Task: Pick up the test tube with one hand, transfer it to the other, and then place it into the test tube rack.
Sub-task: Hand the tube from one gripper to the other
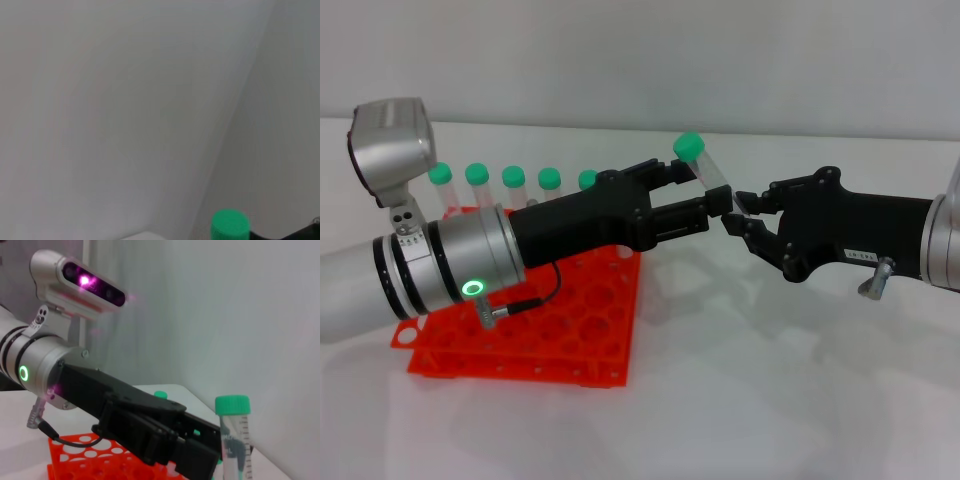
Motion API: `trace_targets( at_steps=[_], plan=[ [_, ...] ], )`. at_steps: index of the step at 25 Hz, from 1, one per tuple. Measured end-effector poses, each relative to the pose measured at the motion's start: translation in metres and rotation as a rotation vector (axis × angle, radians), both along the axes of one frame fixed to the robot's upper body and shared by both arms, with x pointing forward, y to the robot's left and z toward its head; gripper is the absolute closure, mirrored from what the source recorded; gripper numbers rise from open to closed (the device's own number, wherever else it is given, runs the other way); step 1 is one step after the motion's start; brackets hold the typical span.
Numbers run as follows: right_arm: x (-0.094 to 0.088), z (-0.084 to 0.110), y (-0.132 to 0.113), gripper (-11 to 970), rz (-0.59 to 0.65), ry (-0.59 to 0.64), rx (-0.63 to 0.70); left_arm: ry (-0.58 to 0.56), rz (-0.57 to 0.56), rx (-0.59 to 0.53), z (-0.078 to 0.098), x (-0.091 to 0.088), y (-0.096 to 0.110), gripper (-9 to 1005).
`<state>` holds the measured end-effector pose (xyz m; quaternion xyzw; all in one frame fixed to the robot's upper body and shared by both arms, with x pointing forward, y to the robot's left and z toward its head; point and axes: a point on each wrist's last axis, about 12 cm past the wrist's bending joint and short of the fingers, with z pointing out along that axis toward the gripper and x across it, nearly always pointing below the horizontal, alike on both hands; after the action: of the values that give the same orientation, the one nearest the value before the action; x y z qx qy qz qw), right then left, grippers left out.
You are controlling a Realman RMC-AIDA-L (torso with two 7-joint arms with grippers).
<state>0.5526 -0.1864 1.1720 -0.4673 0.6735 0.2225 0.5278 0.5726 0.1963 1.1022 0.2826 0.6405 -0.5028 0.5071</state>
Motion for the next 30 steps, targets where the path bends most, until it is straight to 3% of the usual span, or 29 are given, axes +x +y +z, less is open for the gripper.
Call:
trace_targets(
  at_steps=[11,14,20,30],
  plan=[
    [-0.0001,-0.0027,-0.0006,710,0.000,0.005,-0.009,-0.013,0.019,-0.014,0.0001,-0.0004,0.0020,258],
    [-0.0016,-0.0042,0.0021,708,0.013,0.006,-0.015,-0.011,0.020,-0.015,0.0000,-0.0004,0.0022,466],
    [-0.0026,-0.0056,0.0044,702,0.021,0.002,-0.024,-0.003,0.026,-0.008,-0.0005,0.0011,0.0023,468],
    [-0.0022,-0.0054,0.0068,693,0.024,-0.003,-0.026,0.008,0.014,0.029,-0.0039,0.0020,-0.0029,646]
  ],
)
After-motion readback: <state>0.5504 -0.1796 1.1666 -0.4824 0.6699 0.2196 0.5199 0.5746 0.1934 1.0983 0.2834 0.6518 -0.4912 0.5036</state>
